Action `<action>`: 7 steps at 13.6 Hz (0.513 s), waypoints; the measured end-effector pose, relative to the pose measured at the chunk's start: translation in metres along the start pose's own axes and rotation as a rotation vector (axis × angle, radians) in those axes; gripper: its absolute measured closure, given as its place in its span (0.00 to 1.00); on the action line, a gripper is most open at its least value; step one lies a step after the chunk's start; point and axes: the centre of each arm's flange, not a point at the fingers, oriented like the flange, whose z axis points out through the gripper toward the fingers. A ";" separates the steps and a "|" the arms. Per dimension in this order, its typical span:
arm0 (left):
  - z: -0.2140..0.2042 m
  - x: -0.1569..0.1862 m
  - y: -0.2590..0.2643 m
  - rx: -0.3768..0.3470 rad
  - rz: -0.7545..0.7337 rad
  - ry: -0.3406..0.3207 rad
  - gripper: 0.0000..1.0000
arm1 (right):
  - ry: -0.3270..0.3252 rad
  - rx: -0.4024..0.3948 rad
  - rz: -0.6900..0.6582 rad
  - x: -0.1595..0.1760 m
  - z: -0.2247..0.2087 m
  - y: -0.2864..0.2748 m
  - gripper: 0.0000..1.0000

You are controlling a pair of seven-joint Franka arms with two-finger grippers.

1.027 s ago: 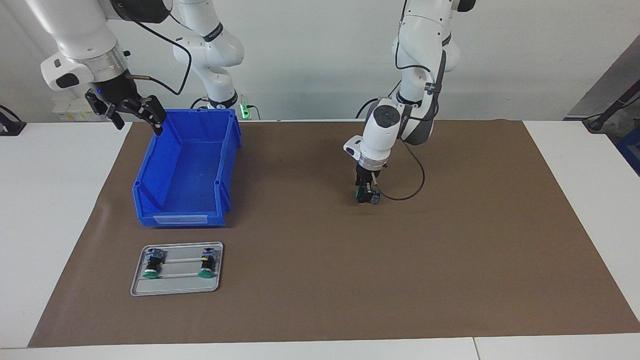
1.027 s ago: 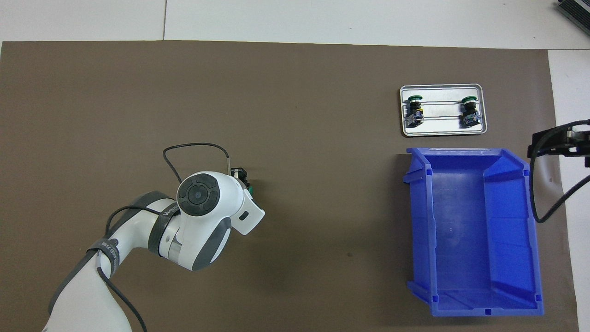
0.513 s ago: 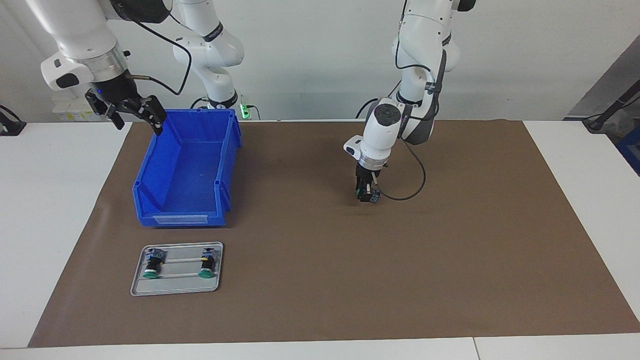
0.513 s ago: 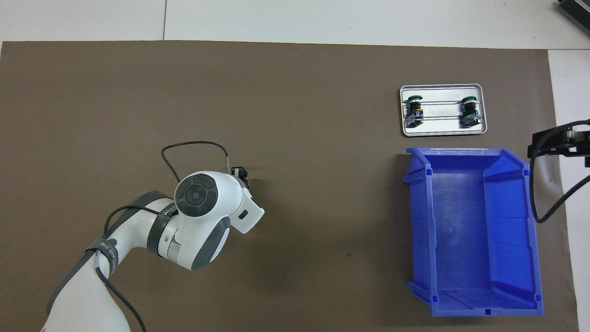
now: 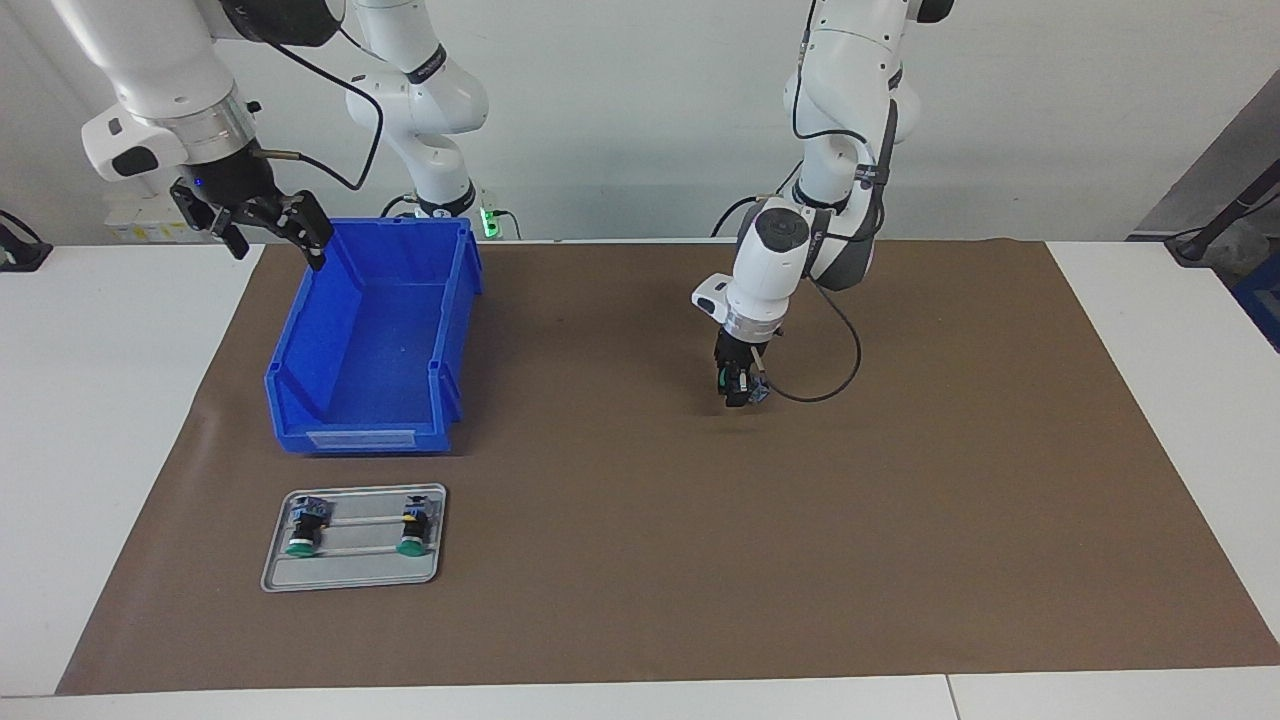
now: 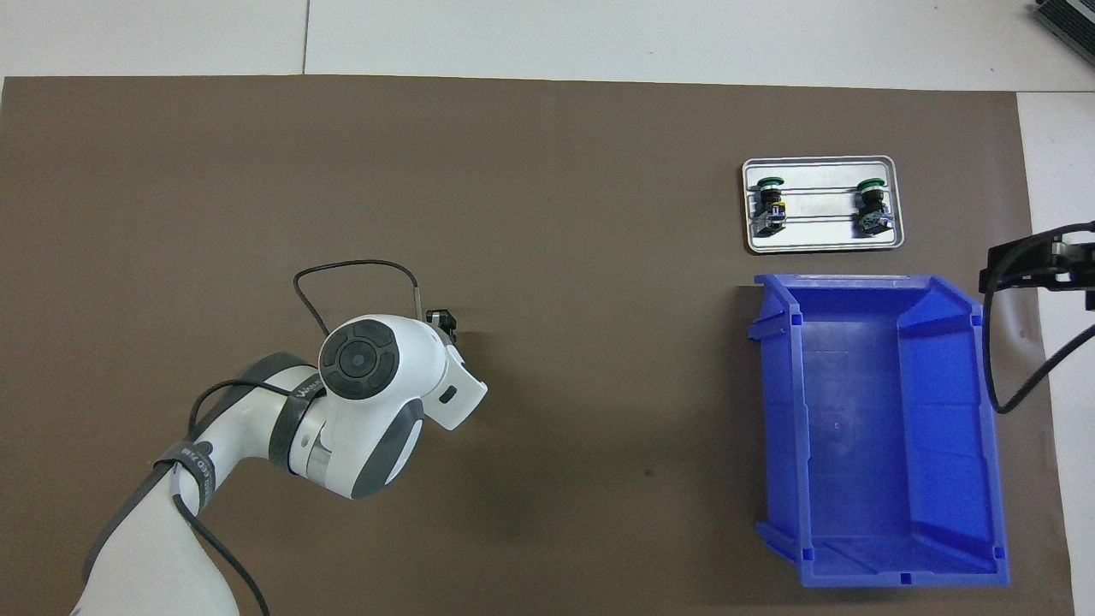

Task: Place and press button with both arms
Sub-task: 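Press down on the green button with the left gripper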

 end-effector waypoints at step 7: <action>-0.003 -0.001 -0.005 0.007 -0.013 0.004 0.63 | 0.000 0.000 0.000 0.000 0.000 0.000 0.00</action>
